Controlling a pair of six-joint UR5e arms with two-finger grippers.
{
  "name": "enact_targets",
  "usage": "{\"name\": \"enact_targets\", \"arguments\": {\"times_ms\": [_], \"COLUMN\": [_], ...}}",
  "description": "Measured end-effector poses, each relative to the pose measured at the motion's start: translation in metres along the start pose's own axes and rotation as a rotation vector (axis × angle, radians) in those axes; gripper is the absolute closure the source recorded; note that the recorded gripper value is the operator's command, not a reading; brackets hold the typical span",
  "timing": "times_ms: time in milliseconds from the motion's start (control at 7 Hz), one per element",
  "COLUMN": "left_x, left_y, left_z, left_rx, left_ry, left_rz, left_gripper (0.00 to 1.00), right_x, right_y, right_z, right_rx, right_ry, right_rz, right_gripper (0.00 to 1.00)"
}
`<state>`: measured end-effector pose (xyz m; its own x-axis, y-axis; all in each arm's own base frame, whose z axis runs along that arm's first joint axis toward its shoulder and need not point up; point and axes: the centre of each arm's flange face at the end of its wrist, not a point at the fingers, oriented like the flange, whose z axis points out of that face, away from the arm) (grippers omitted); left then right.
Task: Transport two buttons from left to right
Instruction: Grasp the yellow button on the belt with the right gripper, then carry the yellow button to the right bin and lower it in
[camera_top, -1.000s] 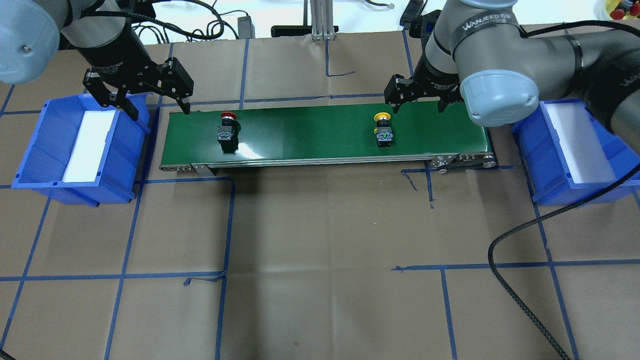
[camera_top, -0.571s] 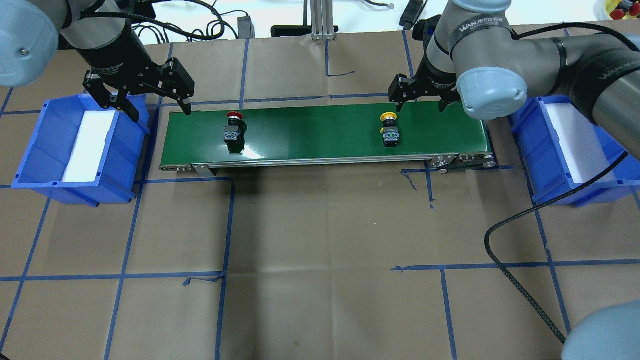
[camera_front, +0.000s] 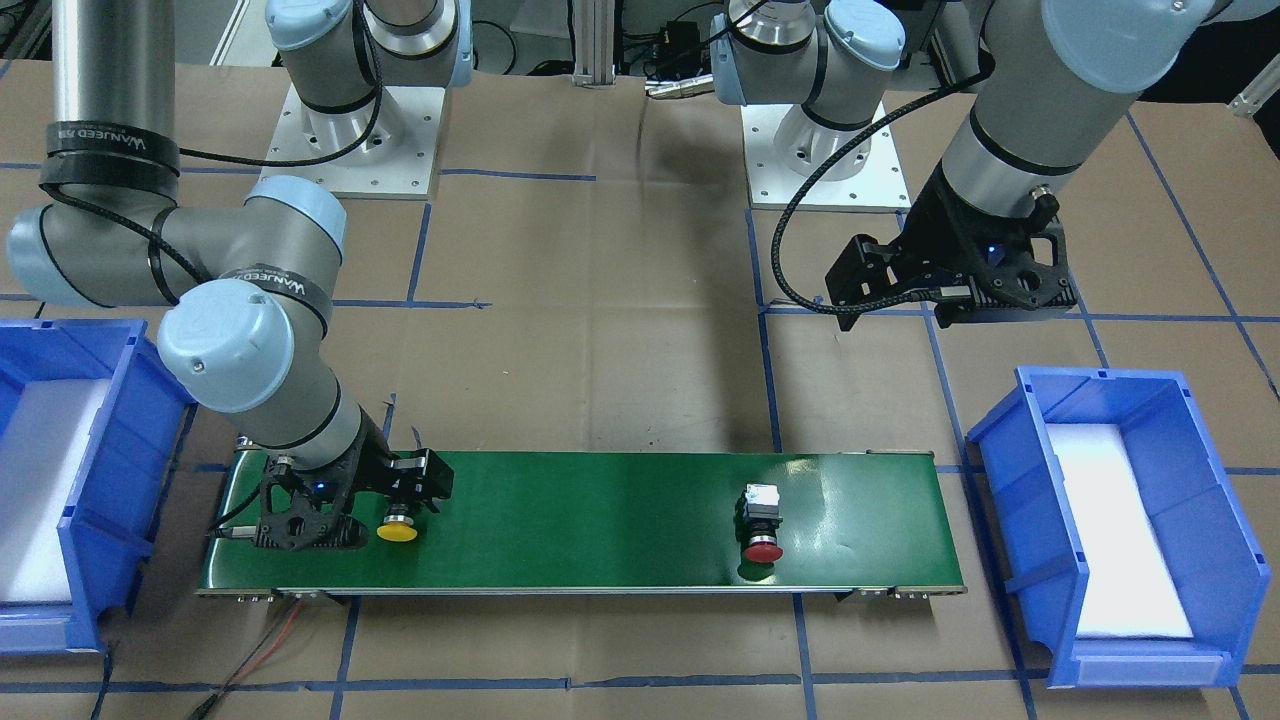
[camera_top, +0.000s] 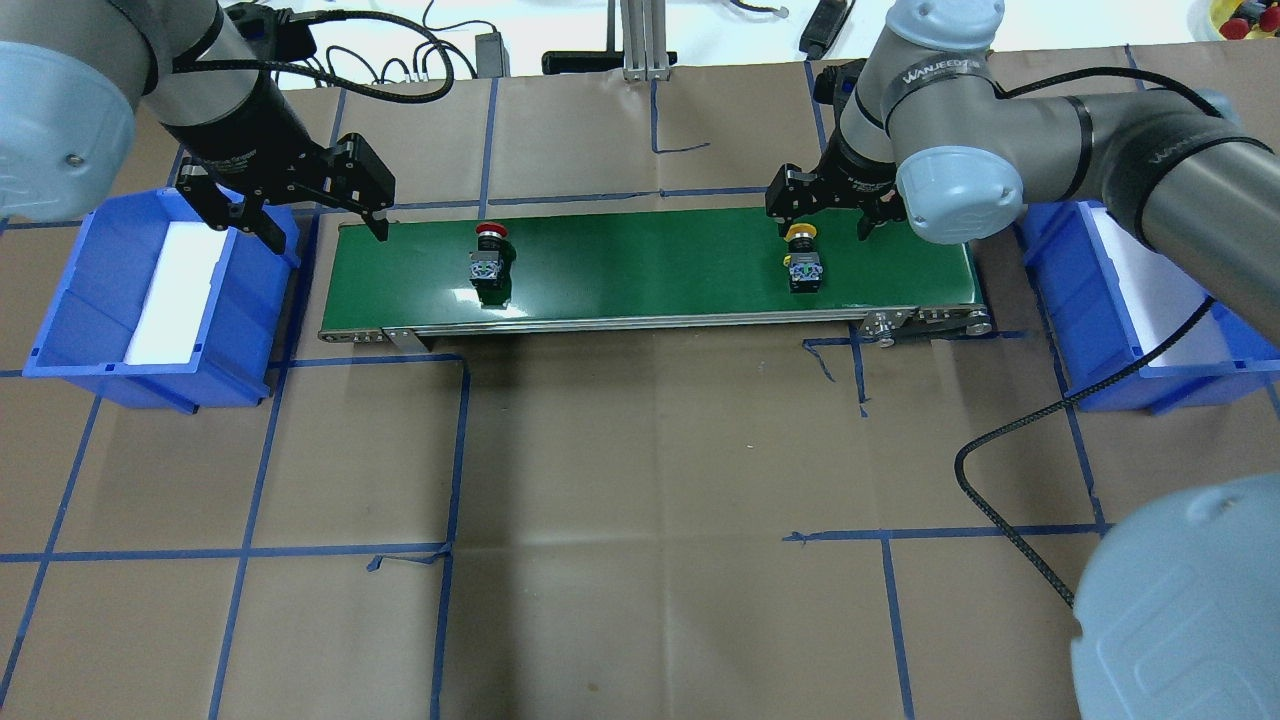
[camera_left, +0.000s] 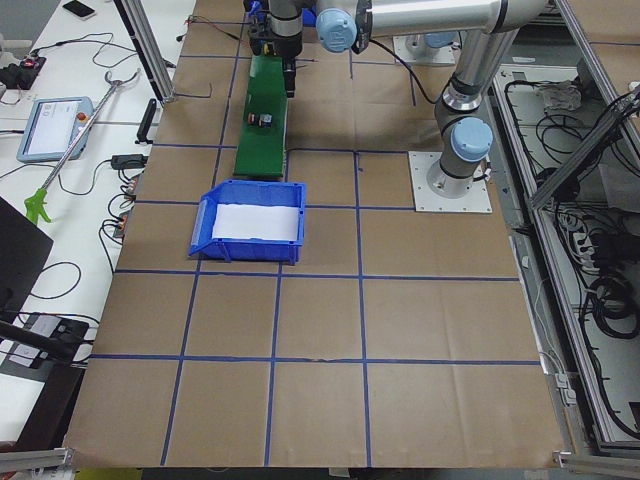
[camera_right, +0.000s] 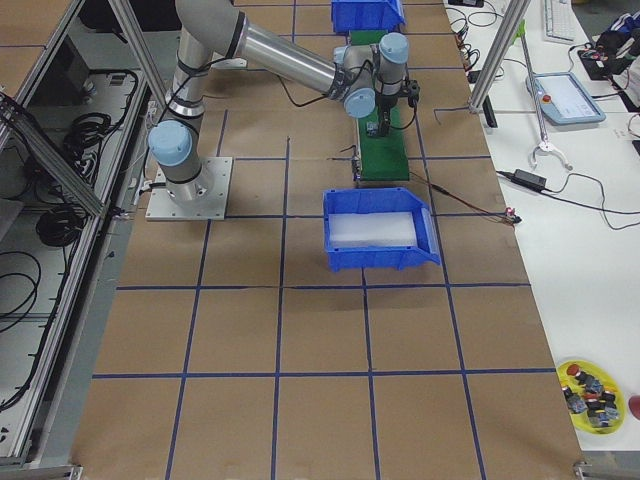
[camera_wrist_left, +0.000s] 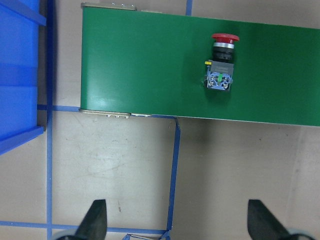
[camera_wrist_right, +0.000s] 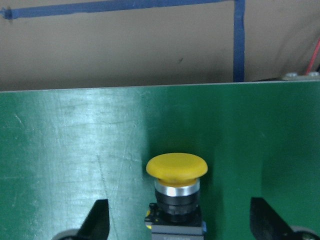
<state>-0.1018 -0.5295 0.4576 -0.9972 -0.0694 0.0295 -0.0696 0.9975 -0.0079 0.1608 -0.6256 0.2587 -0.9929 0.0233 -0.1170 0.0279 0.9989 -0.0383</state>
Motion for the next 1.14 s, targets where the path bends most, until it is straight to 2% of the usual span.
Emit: {"name": "enact_targets", "arguments": {"times_ms": [143,286,571,714,1000,1143], "left_x": [0.006,0.01,0.011,0.011,0.01,0.009], "left_y": [0.001,0.0,-0.001,-0.001,-0.001,-0.001], "left_z": [0.001,0.001,-0.004,-0.005,-0.006,-0.007], "left_rx": [0.001,0.003,0.013,0.015,0.019,0.02], "left_ry": [-0.005,-0.007,-0.008,-0.008,-0.008,-0.008], "left_rz": [0.012,0.019,0.031,0.034,0.034,0.034], "left_gripper": [0.0,0.0,0.0,0.0,0.0,0.0], "right_x": [0.001,0.003,0.01,0.019,0.05,0.088], "right_y": [0.0,0.001,0.0,-0.003,-0.008,-0.015], "right_z": [0.007,0.01,0.002,-0.012,-0.069,-0.106], "right_rx": [-0.014,-0.023,-0.018,0.002,0.016,0.014], "right_ry": [0.006,0.015,0.036,0.068,0.109,0.118], "right_rz": [-0.002,-0.007,-0.005,0.0,-0.008,-0.046], "right_gripper": [0.71,0.92,0.94,0.94,0.94,0.94]}}
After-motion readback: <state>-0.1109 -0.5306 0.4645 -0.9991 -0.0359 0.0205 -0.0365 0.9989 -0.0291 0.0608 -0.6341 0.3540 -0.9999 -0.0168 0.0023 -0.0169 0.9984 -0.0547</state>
